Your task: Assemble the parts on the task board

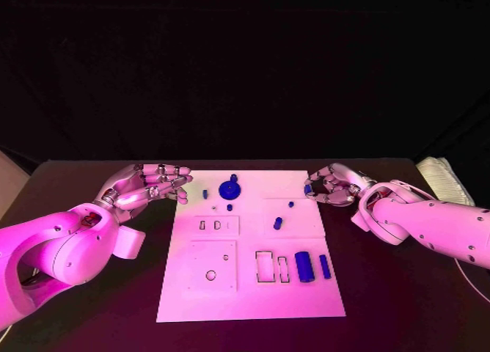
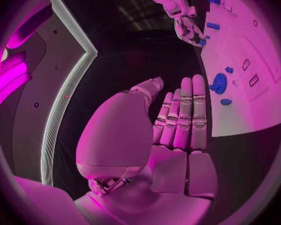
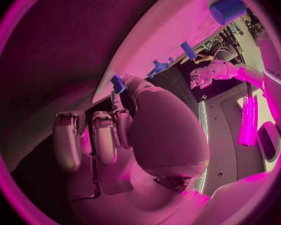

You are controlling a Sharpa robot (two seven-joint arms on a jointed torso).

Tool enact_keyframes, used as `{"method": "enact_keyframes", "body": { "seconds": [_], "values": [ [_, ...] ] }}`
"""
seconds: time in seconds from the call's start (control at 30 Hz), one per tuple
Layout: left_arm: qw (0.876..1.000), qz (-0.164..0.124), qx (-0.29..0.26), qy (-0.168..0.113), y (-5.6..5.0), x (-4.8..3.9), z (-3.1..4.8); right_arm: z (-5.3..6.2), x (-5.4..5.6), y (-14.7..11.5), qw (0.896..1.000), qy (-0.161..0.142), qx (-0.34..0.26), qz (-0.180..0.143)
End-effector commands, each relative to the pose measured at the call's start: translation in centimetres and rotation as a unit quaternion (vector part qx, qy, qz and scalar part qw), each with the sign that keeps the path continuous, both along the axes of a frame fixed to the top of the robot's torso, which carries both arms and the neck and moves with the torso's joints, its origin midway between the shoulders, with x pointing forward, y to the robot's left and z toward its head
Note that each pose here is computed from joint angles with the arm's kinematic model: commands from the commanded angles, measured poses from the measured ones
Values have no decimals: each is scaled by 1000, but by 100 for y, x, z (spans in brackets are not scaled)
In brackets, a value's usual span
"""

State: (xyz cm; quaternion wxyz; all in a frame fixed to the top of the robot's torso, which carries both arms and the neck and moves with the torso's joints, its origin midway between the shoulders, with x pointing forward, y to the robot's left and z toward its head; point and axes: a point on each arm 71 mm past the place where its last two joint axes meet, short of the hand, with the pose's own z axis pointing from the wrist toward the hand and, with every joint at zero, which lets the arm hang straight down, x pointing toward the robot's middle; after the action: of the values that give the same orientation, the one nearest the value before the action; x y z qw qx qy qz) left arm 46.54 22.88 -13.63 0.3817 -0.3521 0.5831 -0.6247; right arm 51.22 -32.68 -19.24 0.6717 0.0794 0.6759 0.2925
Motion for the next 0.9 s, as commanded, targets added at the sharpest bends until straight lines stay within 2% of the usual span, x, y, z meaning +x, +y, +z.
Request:
{"method": "enact_keyframes", "body": {
  "seconds": [0.03, 0.9],
  "values": [
    [1000, -11, -3, -5, -20, -7, 9, -20, 0, 2, 1000, 7, -7, 3],
    [1000, -12, -2, -3, -14, -11, 8, -22, 21, 43, 1000, 7, -3, -2]
  ]
}}
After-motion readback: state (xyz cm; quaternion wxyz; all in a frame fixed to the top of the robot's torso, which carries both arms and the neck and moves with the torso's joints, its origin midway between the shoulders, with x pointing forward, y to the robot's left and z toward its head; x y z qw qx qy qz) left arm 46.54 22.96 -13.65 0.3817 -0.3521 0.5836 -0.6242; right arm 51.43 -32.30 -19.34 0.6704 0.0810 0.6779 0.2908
